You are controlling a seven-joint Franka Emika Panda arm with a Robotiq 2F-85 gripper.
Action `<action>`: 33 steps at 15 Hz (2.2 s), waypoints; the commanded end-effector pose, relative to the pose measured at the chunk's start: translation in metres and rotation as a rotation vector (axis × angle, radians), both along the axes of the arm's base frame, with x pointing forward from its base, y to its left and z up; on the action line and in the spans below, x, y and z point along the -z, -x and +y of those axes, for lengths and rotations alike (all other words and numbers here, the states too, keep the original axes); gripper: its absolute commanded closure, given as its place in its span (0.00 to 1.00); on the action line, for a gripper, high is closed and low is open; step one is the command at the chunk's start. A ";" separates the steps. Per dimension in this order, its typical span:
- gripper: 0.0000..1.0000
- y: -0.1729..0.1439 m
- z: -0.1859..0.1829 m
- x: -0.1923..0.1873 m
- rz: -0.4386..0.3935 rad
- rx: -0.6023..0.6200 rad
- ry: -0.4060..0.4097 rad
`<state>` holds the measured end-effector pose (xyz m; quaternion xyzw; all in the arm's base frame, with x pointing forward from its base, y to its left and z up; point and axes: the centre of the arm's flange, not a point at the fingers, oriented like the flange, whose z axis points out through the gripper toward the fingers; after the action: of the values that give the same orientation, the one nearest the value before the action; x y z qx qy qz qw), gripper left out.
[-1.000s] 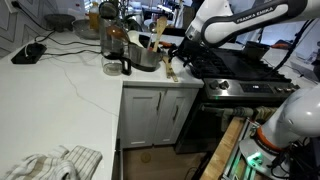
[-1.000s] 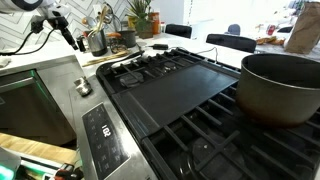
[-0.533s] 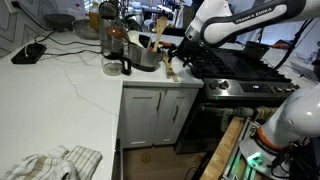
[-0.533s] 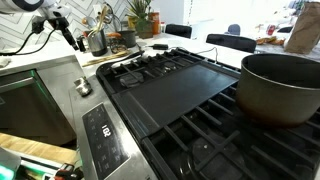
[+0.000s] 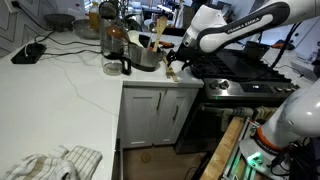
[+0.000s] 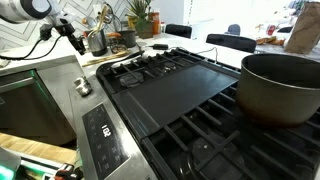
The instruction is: Place the wooden spatula on the middle part of the stove
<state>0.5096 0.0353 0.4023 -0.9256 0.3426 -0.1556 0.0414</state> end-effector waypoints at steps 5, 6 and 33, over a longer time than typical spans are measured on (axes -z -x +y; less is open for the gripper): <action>0.53 -0.017 0.001 0.035 -0.021 0.026 0.022; 0.56 -0.018 0.001 0.039 -0.019 0.029 0.021; 0.52 -0.046 0.008 0.072 0.013 0.121 0.037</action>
<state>0.5518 0.0422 0.3407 -0.9081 0.3869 -0.1582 0.0252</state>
